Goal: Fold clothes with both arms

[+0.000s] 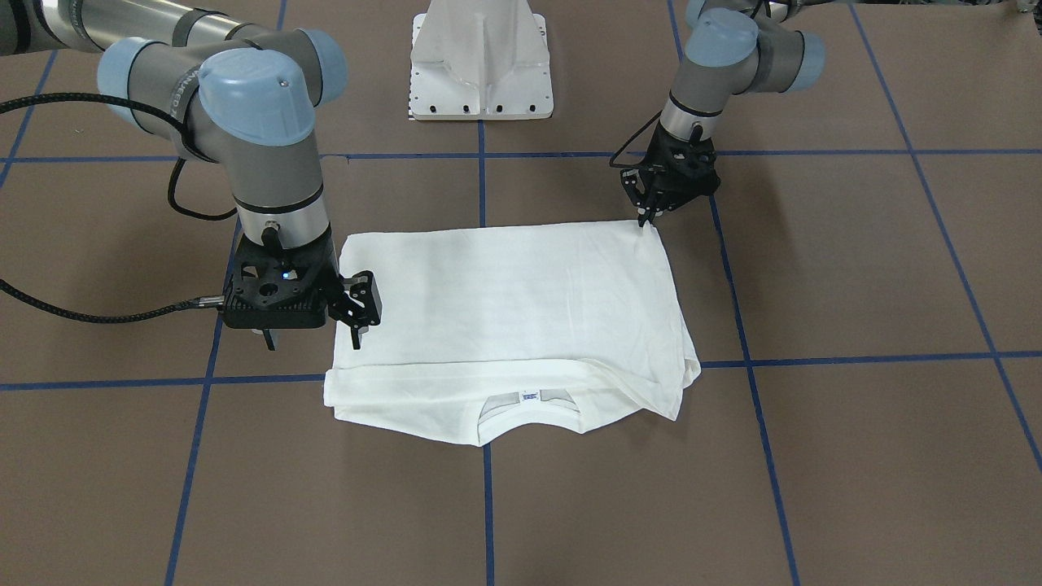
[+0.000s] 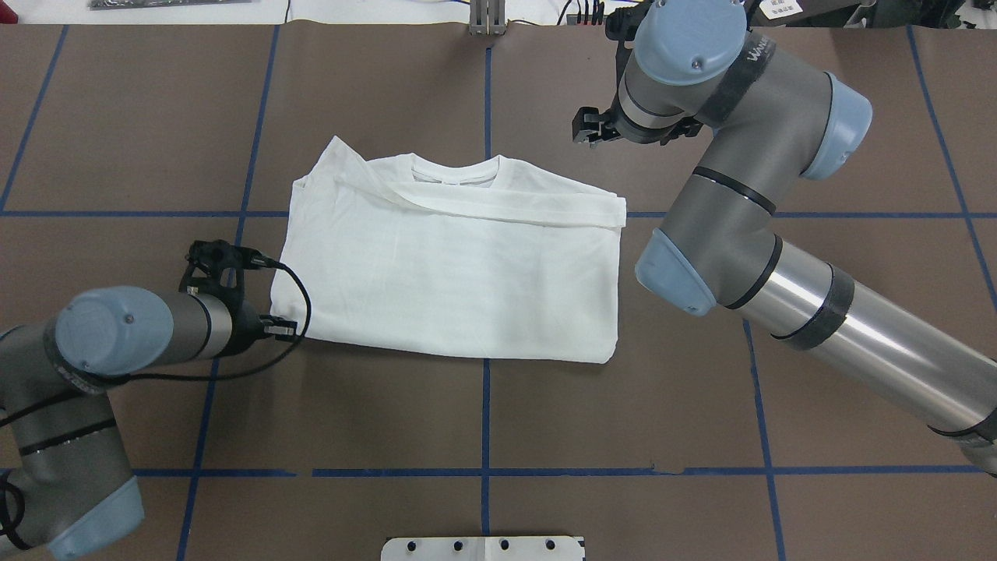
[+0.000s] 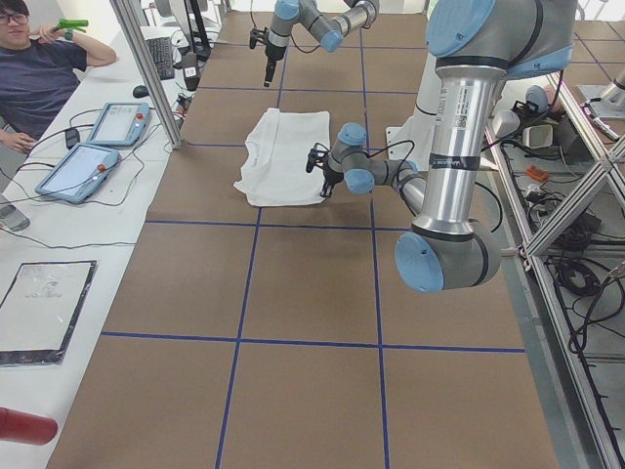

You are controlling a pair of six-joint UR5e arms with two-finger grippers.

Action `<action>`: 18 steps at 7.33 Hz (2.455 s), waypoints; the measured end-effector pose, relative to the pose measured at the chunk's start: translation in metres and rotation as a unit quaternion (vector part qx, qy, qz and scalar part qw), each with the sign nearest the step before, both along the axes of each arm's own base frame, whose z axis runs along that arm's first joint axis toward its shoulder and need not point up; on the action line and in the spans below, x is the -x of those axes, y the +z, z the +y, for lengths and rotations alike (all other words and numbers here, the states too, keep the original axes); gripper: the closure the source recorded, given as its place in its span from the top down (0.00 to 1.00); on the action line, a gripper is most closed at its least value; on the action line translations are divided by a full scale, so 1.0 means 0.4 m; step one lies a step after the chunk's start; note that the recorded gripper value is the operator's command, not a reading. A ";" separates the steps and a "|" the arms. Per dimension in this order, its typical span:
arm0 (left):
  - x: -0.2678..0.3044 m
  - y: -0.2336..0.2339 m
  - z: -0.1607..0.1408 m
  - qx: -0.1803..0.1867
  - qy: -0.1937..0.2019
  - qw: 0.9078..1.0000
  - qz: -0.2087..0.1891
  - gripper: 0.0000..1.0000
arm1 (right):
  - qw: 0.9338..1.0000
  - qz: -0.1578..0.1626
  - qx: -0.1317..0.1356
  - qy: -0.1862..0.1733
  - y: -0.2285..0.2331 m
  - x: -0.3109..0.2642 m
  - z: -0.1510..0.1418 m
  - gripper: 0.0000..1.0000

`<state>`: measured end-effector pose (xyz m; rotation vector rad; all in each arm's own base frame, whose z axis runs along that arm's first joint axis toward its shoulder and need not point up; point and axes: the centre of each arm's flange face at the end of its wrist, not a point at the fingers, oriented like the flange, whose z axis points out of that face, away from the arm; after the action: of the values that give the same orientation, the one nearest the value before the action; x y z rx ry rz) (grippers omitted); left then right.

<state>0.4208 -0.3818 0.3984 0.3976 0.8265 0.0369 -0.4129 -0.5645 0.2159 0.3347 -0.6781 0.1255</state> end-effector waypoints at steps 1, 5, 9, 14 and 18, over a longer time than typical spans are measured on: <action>0.061 0.045 -0.103 -0.026 -0.011 0.999 -0.034 0.00 | 1.000 -0.001 0.000 -0.001 -0.001 0.005 0.004 1.00; 0.099 0.046 -0.638 -0.064 -0.063 0.989 -0.119 0.00 | 1.000 -0.003 -0.001 -0.006 -0.005 0.023 0.020 1.00; 0.057 -0.031 -0.889 -0.112 -0.066 0.987 -0.097 1.00 | 0.999 -0.038 0.027 0.015 -0.055 0.102 0.092 1.00; 0.230 -0.015 -0.705 -0.125 -0.014 0.992 -0.006 1.00 | 0.980 -0.104 0.094 0.143 -0.110 0.460 0.187 0.69; 0.232 -0.004 -0.690 -0.115 -0.020 0.993 0.000 1.00 | 0.981 -0.072 0.090 0.157 -0.025 0.550 0.185 0.51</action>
<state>0.3281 -0.6577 0.3966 0.6312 0.8160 0.0955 -0.6330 -0.4906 0.2060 0.2570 -0.7482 0.5131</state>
